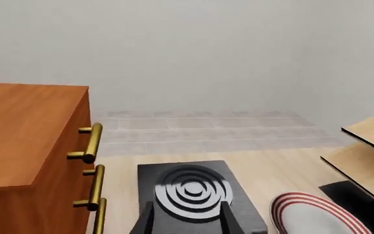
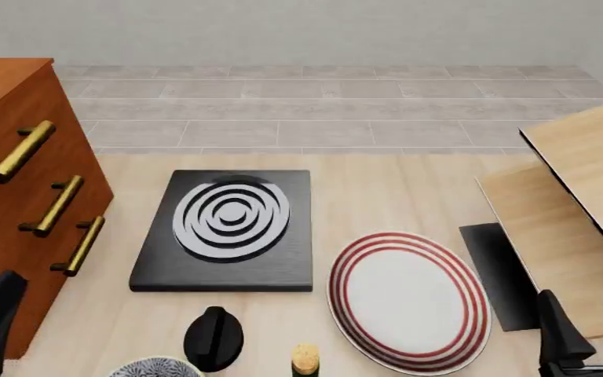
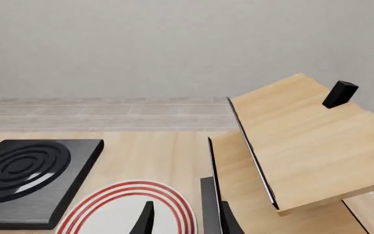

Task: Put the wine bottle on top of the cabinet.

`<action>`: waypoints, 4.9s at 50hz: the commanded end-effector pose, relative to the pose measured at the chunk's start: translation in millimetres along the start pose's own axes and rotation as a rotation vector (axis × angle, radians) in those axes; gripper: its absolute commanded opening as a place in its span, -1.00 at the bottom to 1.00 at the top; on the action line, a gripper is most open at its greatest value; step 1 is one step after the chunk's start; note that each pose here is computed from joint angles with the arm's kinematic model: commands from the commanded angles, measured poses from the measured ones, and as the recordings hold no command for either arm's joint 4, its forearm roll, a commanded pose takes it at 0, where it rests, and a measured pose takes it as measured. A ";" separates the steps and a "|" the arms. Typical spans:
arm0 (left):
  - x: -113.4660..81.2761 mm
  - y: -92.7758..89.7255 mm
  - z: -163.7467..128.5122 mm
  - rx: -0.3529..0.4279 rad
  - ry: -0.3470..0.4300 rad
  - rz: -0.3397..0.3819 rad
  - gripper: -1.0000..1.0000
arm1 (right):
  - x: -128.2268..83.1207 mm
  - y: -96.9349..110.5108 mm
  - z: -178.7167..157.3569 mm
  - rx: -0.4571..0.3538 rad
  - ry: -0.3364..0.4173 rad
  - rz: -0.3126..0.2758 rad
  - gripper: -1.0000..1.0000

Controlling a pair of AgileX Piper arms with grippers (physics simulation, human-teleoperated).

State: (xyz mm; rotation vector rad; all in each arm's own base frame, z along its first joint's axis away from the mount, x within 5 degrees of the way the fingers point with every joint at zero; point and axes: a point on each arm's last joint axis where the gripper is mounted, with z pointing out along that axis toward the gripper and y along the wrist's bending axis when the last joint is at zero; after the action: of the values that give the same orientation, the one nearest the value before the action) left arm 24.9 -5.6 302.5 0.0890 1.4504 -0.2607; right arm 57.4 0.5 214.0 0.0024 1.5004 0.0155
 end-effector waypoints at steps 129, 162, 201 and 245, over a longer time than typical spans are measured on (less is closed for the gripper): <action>41.2 -134.7 64.0 0.963 0.388 0.123 1.00 | 0.6 0.0 0.9 -0.001 0.000 0.000 1.00; 44.6 -145.2 66.6 0.968 0.418 0.051 1.00 | 0.4 0.0 0.0 -0.001 0.000 0.000 1.00; 56.3 -167.3 81.7 0.961 0.465 0.096 1.00 | 0.1 0.1 0.2 -0.001 0.000 0.000 1.00; 36.3 -173.6 89.2 0.953 0.469 0.102 -1.00 | 0.3 0.1 0.4 -0.001 0.000 0.000 1.00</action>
State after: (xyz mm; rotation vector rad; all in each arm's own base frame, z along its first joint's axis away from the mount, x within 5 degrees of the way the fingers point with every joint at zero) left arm 74.4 -198.9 277.5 1.0591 1.6859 -0.8721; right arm 57.8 0.5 213.7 0.0018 1.5006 0.0164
